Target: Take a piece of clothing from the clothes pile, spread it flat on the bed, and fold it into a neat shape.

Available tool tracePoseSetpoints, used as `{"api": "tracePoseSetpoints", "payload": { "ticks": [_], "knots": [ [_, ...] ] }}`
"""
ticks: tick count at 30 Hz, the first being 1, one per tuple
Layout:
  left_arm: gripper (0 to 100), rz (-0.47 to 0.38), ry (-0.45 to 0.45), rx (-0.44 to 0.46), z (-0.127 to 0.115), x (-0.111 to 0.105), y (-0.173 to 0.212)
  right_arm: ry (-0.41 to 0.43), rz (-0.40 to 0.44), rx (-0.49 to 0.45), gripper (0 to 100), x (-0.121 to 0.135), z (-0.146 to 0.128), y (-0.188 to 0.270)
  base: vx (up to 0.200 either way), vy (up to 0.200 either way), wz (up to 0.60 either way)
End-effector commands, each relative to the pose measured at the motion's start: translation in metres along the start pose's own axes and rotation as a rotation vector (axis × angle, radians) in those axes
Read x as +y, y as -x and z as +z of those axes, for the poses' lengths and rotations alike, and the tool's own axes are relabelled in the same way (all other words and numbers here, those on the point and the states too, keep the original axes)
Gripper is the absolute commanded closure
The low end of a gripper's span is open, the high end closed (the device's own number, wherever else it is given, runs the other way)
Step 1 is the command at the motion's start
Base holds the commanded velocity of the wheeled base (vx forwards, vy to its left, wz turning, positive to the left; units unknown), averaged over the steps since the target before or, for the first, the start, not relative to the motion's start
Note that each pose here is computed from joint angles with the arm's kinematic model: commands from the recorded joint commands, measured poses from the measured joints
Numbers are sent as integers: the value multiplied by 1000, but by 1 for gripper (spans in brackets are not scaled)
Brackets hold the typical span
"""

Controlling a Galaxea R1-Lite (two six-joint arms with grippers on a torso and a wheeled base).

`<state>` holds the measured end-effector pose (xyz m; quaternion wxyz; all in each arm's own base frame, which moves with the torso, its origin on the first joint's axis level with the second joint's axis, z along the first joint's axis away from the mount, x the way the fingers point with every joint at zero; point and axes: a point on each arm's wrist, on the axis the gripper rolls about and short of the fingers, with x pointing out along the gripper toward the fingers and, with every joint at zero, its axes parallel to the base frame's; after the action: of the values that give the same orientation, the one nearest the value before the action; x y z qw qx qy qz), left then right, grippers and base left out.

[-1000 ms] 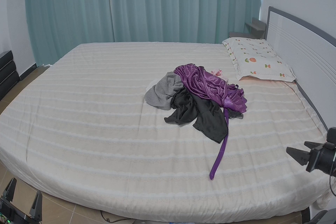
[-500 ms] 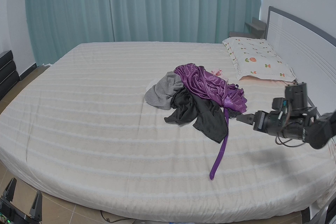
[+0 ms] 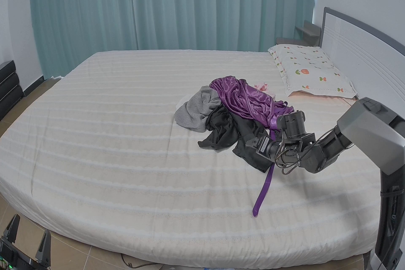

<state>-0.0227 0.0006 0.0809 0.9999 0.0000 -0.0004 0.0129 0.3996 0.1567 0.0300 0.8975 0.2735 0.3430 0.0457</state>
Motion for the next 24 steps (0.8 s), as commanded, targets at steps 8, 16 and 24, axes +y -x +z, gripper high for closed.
{"api": "tracePoseSetpoints", "payload": {
  "ticks": [8,16,24],
  "knots": [
    [0,0,0,-1,-5,0,0,-57,-67,61,0,-14,-19,-33,0,0,0],
    [0,0,0,-1,-5,0,0,-84,-127,43,0,-20,-17,-45,0,0,0],
    [0,0,0,-1,-5,0,0,-109,-146,14,0,-16,-11,-48,0,0,0]
  ]
}}
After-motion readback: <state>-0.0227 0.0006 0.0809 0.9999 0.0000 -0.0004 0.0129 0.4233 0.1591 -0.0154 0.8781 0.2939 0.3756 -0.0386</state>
